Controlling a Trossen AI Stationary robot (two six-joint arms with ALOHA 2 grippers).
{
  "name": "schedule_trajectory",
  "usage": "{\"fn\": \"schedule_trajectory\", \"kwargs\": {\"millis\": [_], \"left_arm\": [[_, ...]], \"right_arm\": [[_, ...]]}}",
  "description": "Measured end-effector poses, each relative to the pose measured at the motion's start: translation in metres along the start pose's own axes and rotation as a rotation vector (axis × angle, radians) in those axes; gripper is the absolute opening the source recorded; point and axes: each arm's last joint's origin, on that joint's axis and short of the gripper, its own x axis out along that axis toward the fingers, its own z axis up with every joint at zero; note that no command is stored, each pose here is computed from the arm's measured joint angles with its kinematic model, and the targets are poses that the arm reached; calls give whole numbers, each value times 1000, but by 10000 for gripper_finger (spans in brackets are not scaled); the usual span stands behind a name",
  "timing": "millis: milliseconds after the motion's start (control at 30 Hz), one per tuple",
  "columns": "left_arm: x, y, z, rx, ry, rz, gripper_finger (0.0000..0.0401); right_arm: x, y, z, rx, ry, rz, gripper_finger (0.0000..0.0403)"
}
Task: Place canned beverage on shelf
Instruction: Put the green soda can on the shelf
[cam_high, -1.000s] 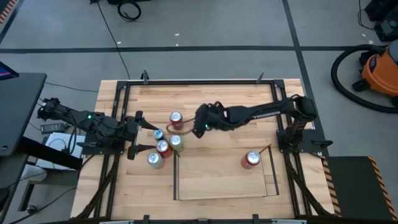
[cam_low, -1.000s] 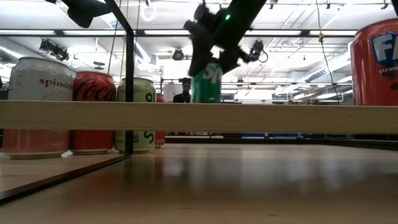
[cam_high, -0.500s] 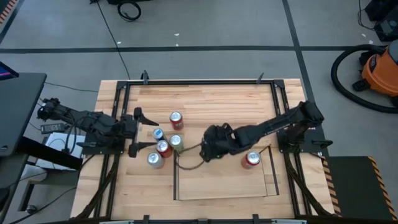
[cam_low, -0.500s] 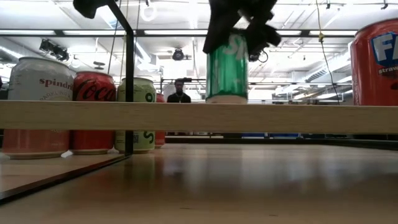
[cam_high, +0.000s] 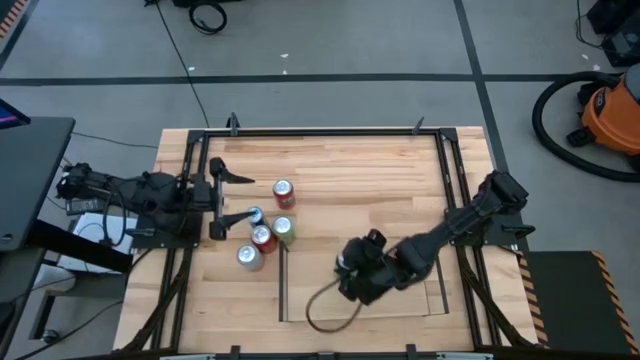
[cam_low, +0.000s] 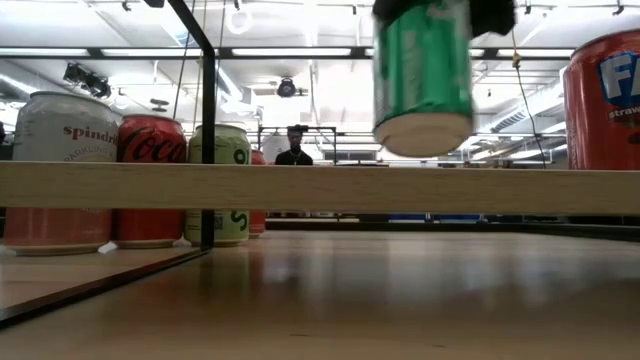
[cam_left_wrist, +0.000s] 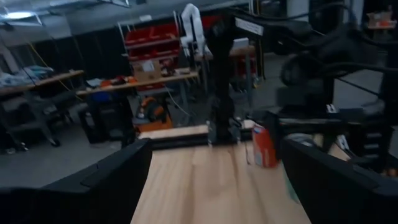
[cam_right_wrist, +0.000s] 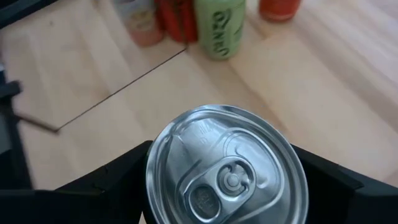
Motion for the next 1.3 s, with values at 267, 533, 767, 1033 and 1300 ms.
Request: {"fn": "schedule_trajectory", "kwargs": {"millis": [267, 533, 767, 1033, 1300], "left_arm": [[1, 7, 4, 12, -46, 52, 368], [2, 11, 7, 11, -70, 87, 368], [2, 12, 7, 10, -72, 95, 368], [2, 13, 13, -17, -135, 106, 368], [8, 11, 9, -110, -112, 88, 368]], "right_arm": [[-11, 9, -22, 27, 35, 7, 321], [-10, 13, -26, 24, 51, -4, 321], [-32, 22, -21, 29, 53, -1, 321], [-67, 30, -40, 99, 74, 0, 321], [-88, 27, -68, 106, 108, -40, 321]]}}
